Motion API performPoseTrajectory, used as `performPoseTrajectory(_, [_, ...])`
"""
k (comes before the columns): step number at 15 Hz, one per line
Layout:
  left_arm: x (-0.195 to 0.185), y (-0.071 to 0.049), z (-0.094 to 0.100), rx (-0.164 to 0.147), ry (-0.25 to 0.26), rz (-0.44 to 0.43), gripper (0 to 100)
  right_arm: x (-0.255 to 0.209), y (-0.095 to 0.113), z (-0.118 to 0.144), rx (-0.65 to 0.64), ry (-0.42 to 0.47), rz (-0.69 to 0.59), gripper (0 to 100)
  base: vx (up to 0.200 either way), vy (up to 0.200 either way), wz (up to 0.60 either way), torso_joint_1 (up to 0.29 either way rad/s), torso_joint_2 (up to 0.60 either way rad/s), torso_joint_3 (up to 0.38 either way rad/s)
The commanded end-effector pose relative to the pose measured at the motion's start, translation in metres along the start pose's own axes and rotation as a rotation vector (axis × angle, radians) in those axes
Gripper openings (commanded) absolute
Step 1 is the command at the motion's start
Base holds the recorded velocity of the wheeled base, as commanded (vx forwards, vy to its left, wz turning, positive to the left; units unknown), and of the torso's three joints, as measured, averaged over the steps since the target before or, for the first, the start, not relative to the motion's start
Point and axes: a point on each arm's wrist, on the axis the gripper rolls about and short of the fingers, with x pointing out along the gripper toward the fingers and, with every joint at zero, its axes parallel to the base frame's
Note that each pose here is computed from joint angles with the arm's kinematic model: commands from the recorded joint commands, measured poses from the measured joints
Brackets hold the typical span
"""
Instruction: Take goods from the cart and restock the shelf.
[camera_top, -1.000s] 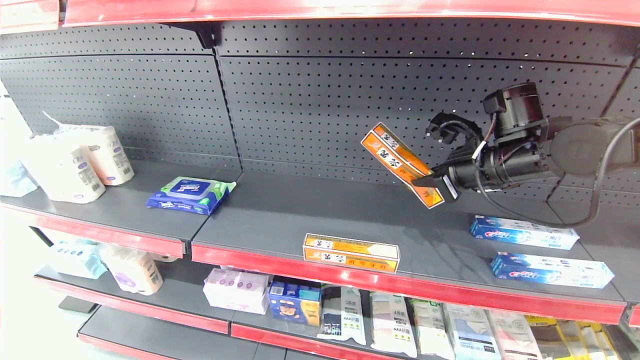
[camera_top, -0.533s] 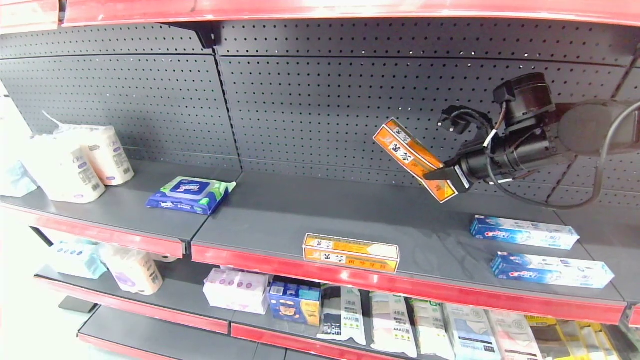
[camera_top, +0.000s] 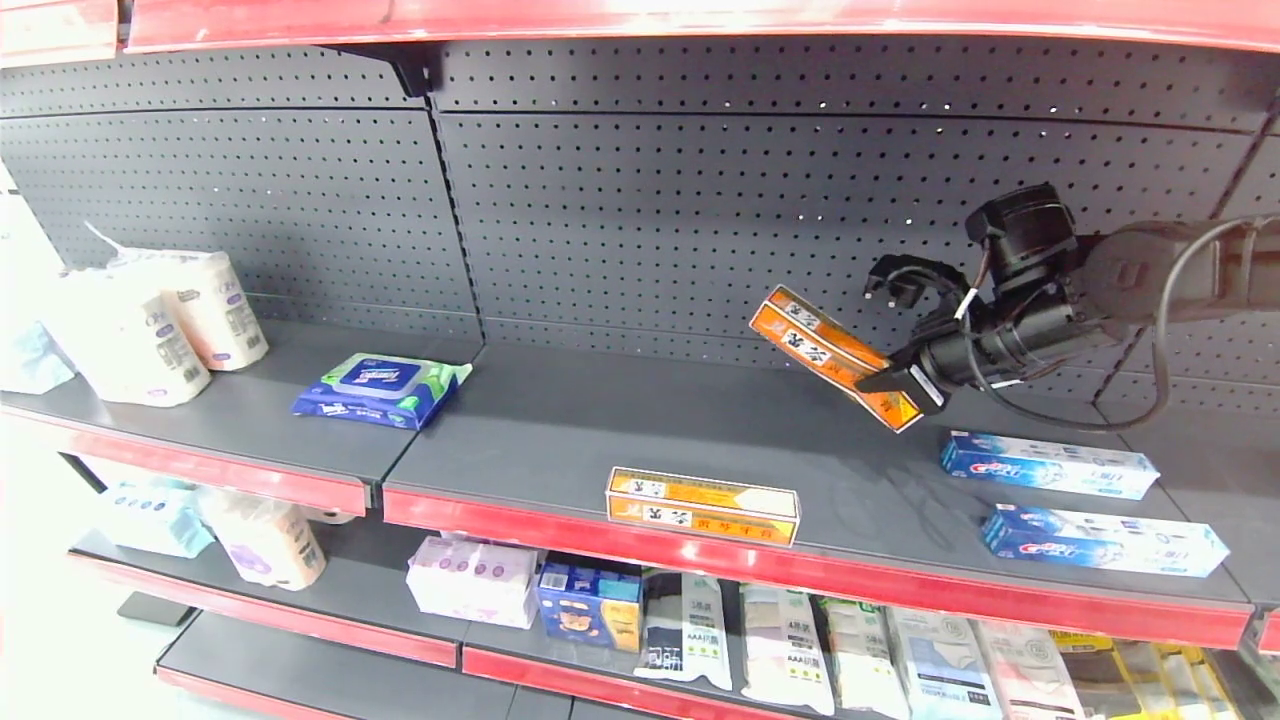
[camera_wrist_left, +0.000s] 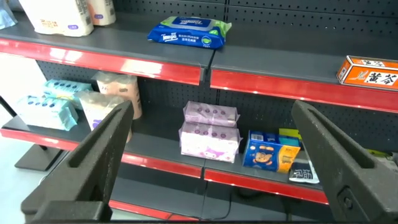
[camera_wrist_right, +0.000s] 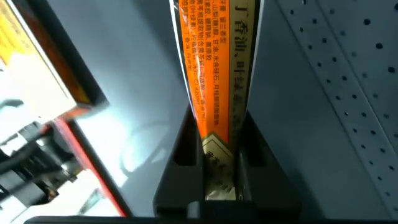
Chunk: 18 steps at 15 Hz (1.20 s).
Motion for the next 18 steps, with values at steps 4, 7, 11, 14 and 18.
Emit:
performPoseTrajectory(4, [0.0,0.0,0.0,0.0,0.001,0.001,100,0.023,0.005,-0.005,-0.026,0.038,0.037,0,0.0,0.0,0.0,0.0,0.0,0.0])
performPoseTrajectory(7, [0.0,0.0,0.0,0.0,0.001,0.001,100,0.035,0.009,-0.001,-0.067,0.034,0.056,0,0.0,0.0,0.0,0.0,0.0,0.0])
performPoseTrajectory(11, [0.0,0.0,0.0,0.0,0.001,0.001,100,0.048,0.013,0.016,-0.107,0.005,0.061,0,0.0,0.0,0.0,0.0,0.0,0.0])
performPoseTrajectory(14, [0.0,0.0,0.0,0.0,0.001,0.001,100,0.056,0.017,0.017,-0.157,0.012,0.08,0,0.0,0.0,0.0,0.0,0.0,0.0])
performPoseTrajectory(18, [0.0,0.0,0.0,0.0,0.001,0.001,100,0.059,0.021,0.018,-0.233,0.03,0.07,0,0.0,0.0,0.0,0.0,0.0,0.0])
